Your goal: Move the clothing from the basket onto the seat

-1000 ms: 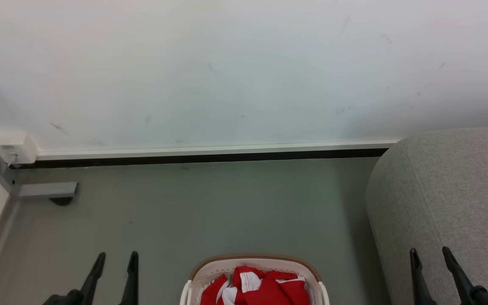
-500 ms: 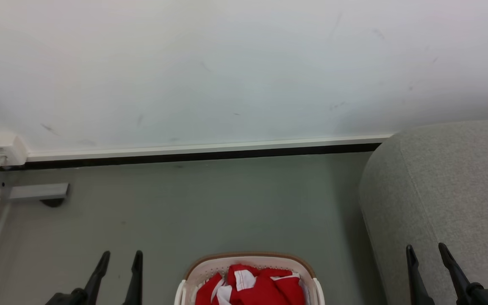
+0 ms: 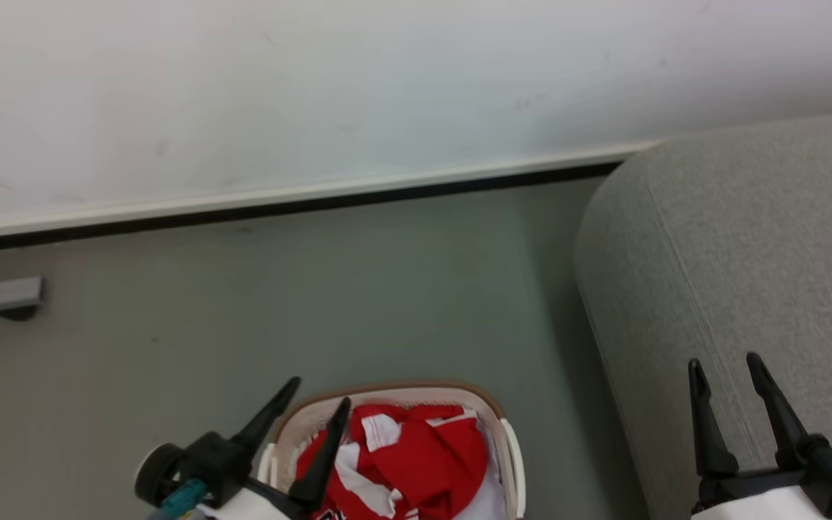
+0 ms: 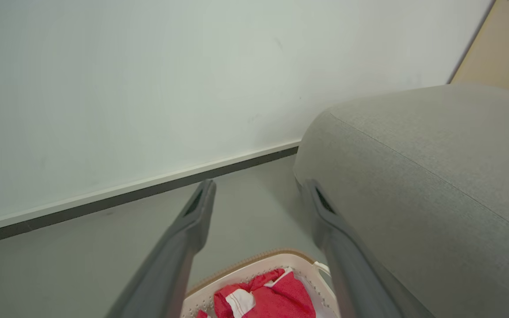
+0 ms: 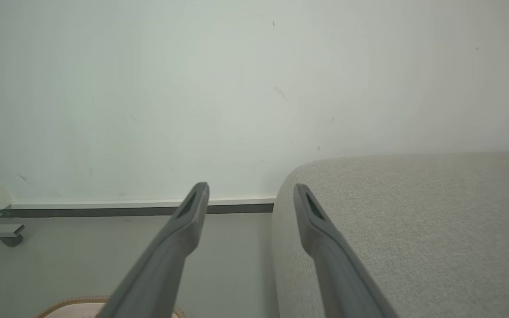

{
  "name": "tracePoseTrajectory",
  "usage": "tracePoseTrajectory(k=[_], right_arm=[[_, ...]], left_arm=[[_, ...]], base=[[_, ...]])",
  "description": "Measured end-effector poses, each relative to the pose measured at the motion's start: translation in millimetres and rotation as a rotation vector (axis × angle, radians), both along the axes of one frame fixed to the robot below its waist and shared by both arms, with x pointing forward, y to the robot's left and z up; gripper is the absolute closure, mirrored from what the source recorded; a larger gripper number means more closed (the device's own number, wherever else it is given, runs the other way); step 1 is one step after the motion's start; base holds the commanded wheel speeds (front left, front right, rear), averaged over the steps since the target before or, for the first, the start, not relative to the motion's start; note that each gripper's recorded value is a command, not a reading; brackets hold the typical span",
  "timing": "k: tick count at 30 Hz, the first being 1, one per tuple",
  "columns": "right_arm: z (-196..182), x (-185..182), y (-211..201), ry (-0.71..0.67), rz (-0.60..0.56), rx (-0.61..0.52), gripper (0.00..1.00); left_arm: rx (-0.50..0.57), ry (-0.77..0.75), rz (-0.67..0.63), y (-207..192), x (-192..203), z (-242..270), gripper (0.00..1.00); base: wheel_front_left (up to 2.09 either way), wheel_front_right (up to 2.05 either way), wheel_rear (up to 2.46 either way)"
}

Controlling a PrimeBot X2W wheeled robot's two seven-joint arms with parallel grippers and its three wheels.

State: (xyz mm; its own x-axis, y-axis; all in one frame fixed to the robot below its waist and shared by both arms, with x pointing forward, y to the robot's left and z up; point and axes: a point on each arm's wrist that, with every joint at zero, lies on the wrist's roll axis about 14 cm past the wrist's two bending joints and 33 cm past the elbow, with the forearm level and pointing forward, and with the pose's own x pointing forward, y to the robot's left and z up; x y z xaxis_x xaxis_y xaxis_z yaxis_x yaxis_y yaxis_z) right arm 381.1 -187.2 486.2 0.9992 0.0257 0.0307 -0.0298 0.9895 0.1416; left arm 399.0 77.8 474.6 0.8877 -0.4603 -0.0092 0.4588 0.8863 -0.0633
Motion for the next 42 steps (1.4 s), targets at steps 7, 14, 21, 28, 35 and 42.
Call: tracePoseTrajectory(k=[7, 14, 21, 28, 35, 42], right_arm=[[2.1, 15.5, -7.9, -0.013, -0.018, -0.024, 0.0], [0.0, 40.7, -10.3, -0.025, -0.014, -0.059, 0.0], [-13.4, 68.4, -6.7, -0.022, 0.008, -0.082, 0.0], [-33.2, 86.5, -3.7, -0.003, 0.026, -0.1, 0.0], [-57.1, 96.8, -2.0, 0.03, 0.037, -0.112, 0.0], [-87.5, 104.2, 4.3, 0.08, 0.063, -0.119, 0.0]], left_arm=[[0.136, 0.185, -0.238, -49.5, 0.6, -76.5, 0.0], [0.309, 0.368, -0.411, -76.4, 1.1, -155.0, 0.0], [0.449, 0.558, -0.5, -76.4, -4.6, -232.0, 0.0], [0.519, 0.674, -0.544, -74.2, -9.2, -288.0, 0.0], [0.615, 0.746, -0.54, -59.0, -4.3, -337.3, 0.0], [0.564, 0.725, -0.499, -66.9, 13.9, -364.1, 0.43]], base=[[0.0, 0.0, 0.0], [0.0, 0.0, 0.0], [0.0, 0.0, 0.0], [0.0, 0.0, 0.0], [0.0, 0.0, 0.0], [0.0, 0.0, 0.0]])
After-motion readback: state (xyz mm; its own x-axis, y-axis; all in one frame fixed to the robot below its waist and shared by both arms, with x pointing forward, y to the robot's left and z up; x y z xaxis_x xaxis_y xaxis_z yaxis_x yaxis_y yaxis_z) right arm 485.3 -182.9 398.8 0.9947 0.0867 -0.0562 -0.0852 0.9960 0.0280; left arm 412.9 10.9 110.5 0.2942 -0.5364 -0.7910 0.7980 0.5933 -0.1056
